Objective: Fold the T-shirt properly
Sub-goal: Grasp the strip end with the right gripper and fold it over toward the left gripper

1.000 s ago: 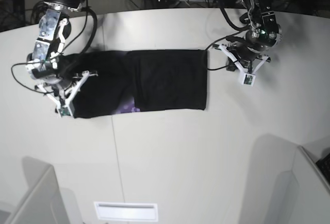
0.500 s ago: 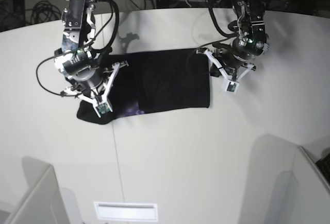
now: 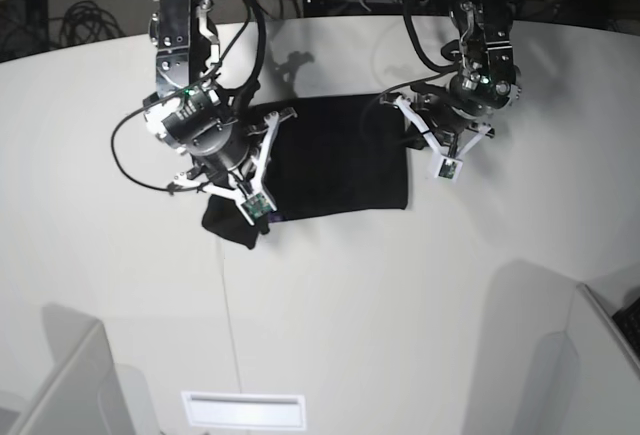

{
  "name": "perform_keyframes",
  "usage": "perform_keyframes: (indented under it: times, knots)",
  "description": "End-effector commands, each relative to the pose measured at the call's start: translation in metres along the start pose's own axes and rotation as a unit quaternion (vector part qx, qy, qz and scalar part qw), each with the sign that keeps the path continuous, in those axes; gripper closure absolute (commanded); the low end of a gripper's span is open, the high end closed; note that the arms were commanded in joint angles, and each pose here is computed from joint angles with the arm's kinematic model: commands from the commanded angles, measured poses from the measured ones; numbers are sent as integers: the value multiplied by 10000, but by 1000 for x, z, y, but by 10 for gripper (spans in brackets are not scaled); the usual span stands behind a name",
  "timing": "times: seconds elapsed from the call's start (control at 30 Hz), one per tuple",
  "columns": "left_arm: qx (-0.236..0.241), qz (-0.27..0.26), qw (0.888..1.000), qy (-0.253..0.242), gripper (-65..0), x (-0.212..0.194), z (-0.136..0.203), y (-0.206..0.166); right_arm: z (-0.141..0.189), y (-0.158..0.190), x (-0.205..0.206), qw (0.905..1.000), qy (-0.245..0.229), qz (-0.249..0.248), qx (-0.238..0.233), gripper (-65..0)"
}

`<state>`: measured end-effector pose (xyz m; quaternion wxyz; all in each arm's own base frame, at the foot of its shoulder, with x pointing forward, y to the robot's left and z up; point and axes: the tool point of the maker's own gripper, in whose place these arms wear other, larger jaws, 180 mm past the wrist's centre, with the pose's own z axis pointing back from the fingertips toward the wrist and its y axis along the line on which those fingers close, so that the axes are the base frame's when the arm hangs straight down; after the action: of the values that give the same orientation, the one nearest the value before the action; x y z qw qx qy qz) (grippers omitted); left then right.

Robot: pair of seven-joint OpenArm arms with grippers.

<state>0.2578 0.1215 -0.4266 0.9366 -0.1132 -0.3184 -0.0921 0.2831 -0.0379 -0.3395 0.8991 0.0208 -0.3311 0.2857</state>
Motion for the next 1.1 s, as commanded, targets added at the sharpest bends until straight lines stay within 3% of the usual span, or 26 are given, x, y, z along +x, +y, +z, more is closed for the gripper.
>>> perform_keyframes:
  times: [0.0,0.17,0.33,0.7,0.83,1.07]
  knots:
    - [-33,-45,9998,-196,0,13,2,-1,5,2,17,9995,-308,32,13,0]
    - [-68,-78,9998,-196,0,14,1,-4,5,26,29,9982,-438,314,260,0]
    - [-348,-306,9989,-114,0,12,-5,-28,10,43,42,9972,-613,252,358,0]
    - [-323,-302,9989,-137,0,13,-4,-26,11,46,45,9969,-652,229,375,0]
    - [-322,-304,9989,-144,0,14,-4,-26,14,62,61,9925,-1027,387,541,0]
    - [-262,-352,9990,-130,0,14,-3,-19,9,62,67,9917,-1065,455,552,0]
